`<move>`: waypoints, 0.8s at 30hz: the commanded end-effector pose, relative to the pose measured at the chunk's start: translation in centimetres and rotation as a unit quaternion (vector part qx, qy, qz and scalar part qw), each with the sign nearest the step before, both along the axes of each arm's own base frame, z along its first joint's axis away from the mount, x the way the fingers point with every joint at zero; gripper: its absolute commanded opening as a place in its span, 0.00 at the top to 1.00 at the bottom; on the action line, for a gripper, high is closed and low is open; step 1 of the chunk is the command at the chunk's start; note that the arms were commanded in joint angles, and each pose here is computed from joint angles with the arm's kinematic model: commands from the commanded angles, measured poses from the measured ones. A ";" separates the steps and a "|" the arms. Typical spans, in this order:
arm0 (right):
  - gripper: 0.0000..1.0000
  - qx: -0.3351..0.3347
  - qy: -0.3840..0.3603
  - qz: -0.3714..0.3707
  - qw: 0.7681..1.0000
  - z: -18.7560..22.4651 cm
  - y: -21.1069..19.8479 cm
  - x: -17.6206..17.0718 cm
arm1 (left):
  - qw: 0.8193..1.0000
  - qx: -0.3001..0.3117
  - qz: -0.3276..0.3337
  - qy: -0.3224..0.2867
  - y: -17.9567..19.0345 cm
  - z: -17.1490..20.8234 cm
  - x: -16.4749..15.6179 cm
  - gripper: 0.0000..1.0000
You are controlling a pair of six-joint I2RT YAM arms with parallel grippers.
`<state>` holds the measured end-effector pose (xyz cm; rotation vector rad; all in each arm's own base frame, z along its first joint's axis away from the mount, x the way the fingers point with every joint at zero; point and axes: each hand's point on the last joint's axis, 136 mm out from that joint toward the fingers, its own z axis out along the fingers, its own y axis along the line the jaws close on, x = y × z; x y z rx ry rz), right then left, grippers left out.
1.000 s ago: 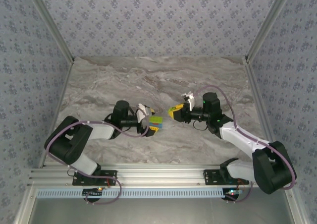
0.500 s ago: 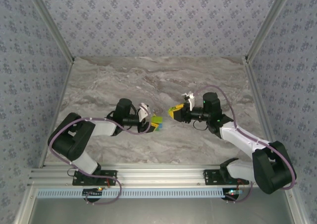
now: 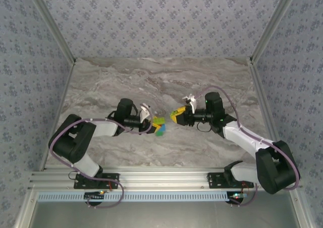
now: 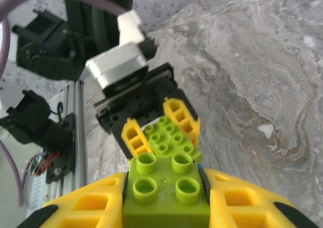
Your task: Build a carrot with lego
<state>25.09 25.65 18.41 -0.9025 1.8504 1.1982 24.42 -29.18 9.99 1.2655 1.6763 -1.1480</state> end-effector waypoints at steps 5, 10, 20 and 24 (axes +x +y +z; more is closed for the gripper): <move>0.72 -0.007 -0.049 0.053 0.997 1.1 1.1 0.8 | 0.994 -0.045 -0.078 0.068 -0.8 2.0 -1.0 0.77; 0.72 -0.015 -0.078 0.063 0.995 1.8 1.6 2.0 | 0.983 -0.067 -0.140 0.100 -0.7 3.3 -2.9 0.81; 0.72 -0.015 -0.077 0.093 0.993 1.7 2.7 3.4 | 0.963 -0.183 -0.145 0.132 1.0 8.9 -2.2 0.95; 0.73 -0.020 -0.073 0.078 0.994 1.3 2.6 3.8 | 0.966 -0.185 -0.133 0.126 1.8 9.0 -1.8 1.00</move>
